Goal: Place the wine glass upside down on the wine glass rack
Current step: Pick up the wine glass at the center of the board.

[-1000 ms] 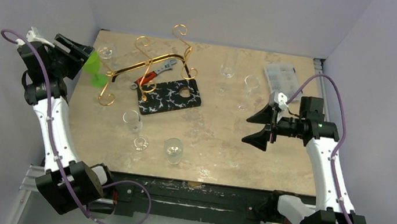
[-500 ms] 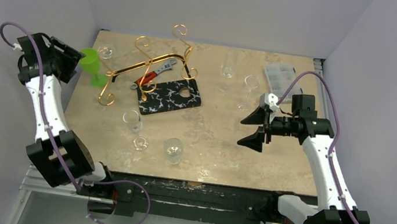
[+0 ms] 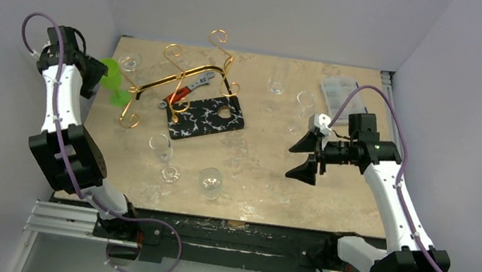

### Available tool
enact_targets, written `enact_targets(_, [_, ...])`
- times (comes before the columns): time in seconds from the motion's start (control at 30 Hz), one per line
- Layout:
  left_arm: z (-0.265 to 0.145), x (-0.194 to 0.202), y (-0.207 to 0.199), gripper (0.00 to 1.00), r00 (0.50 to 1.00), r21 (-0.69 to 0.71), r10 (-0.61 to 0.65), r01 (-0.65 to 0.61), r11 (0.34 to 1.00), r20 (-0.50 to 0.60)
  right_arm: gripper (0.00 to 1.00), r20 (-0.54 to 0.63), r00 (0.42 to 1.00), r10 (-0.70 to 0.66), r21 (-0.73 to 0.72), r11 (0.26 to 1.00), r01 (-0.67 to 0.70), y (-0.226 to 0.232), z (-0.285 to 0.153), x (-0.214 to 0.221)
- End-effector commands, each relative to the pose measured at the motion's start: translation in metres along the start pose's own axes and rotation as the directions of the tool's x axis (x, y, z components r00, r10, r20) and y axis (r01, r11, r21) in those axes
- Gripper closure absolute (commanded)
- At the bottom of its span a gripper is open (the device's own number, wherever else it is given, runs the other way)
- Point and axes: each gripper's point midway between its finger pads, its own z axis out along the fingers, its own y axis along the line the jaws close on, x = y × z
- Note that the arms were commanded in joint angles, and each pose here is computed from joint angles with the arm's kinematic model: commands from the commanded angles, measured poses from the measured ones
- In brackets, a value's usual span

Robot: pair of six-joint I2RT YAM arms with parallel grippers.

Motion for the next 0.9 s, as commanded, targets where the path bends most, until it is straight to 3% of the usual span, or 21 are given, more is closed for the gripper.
enact_targets(0.0, [0.004,-0.013,0.006,0.41,0.998,-0.087,-0.034,0.039,0.995,0.055,0.20,-0.004,1.000,-0.030,0.008,1.000,0.030,-0.005,-0.002,-0.009])
enact_targets(0.5, [0.029,-0.016,-0.016,0.44,0.999,-0.073,-0.037,0.038,0.997,0.020,0.20,-0.027,0.999,-0.018,0.016,1.000,0.018,-0.008,-0.001,-0.002])
enact_targets(0.67, [0.046,-0.014,-0.020,0.51,0.999,-0.085,-0.039,0.038,0.996,-0.008,0.20,-0.030,0.999,-0.016,0.020,1.000,0.016,-0.009,-0.001,0.000])
enact_targets(0.87, [0.057,-0.010,-0.018,0.66,1.000,-0.100,-0.021,0.019,0.995,-0.020,0.20,-0.035,0.999,-0.013,0.024,1.000,0.014,-0.011,-0.001,0.001])
